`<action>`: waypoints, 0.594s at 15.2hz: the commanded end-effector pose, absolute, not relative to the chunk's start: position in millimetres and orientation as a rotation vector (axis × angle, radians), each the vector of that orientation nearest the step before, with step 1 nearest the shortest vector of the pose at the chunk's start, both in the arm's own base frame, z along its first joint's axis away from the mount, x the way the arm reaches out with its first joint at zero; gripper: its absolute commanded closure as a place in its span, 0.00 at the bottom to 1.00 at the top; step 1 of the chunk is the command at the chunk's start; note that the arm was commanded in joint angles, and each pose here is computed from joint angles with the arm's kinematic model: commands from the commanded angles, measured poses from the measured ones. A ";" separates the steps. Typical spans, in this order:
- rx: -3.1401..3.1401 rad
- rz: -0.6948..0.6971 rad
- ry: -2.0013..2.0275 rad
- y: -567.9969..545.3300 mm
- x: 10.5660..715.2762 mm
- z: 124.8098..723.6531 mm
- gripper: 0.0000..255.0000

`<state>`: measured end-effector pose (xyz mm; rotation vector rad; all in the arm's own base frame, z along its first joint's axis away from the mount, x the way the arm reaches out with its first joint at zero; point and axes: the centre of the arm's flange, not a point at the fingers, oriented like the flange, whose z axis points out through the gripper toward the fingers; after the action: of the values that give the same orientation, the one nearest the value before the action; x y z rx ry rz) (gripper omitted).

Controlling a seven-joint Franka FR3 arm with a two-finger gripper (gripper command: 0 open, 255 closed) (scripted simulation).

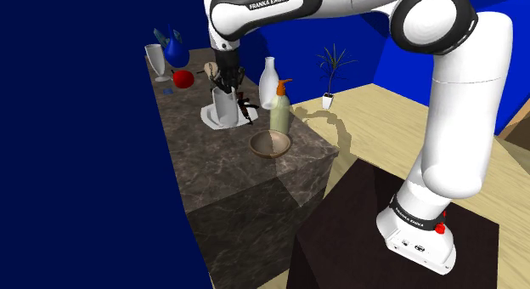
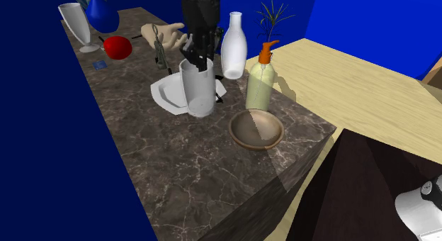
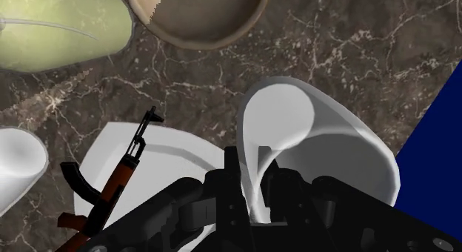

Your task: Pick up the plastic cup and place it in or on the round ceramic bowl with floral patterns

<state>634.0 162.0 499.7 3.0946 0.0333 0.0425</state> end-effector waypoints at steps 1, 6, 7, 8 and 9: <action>3.095 0.043 0.033 162.1 633.8 512.0 1.00; 3.095 0.043 0.033 126.0 581.3 529.4 1.00; 3.095 0.043 0.033 118.8 570.8 532.9 1.00; 3.095 0.043 0.033 111.6 560.3 536.3 1.00; 3.095 0.043 0.033 104.4 549.8 539.8 1.00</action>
<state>560.2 112.1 536.7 3.0944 0.0329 0.0420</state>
